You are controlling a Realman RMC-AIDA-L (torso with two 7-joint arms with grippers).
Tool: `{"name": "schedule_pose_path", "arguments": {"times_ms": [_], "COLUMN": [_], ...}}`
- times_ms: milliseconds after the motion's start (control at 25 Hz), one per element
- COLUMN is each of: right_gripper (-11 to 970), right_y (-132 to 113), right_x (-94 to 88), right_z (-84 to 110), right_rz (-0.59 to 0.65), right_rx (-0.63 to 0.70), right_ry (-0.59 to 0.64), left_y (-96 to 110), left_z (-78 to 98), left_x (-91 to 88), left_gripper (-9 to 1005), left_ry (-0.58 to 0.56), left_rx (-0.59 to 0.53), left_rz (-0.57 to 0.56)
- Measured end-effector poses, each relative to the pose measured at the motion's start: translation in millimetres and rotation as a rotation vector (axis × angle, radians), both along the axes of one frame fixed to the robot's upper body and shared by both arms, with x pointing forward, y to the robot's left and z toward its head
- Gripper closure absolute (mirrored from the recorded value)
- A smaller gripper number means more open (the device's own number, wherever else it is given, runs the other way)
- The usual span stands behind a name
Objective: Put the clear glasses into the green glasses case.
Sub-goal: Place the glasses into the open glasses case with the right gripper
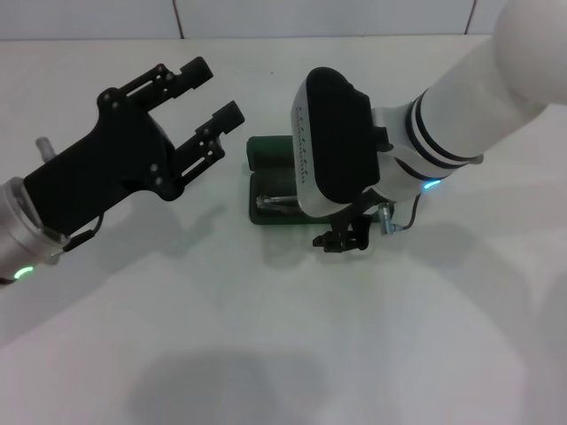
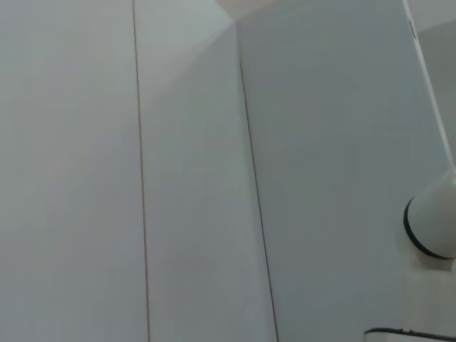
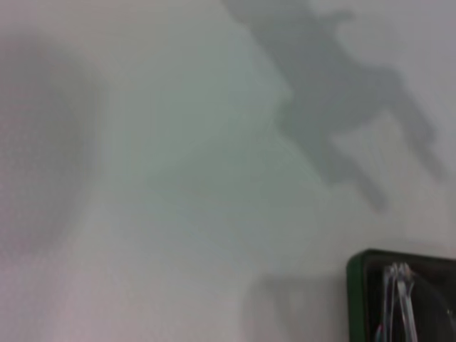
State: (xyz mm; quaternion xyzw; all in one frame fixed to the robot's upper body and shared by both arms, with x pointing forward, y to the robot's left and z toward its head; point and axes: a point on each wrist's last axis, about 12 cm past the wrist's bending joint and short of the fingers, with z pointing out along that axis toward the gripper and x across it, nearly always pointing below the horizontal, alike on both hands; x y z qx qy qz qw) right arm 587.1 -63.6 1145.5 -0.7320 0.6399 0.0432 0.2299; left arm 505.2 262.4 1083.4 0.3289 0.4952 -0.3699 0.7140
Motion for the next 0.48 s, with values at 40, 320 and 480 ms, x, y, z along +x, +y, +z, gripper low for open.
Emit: {"name": "schedule_pose_path", "arguments": {"times_ms": [40,320,480], "right_gripper": [551,550,550], "right_y": [-0.7,-4.6,-4.9], "right_x": [0.8,4.9,5.4], "right_z": [-1.0,-3.0,-1.3], "right_rz": [-0.004,-0.028,-0.031], "right_rx": [-0.001,0.004,0.01], "right_ry": [0.0,-0.009,-0.014], "left_y": [-0.5,-4.4,-4.8], "left_z": [0.1,-0.4,-0.5], "left_x": [0.3,0.4,0.3], "left_gripper": [426,426,426], "left_ry": [0.0,-0.001,-0.001], "left_rx": [0.0,-0.005,-0.005], "left_rz": [-0.001,-0.005,-0.005]}}
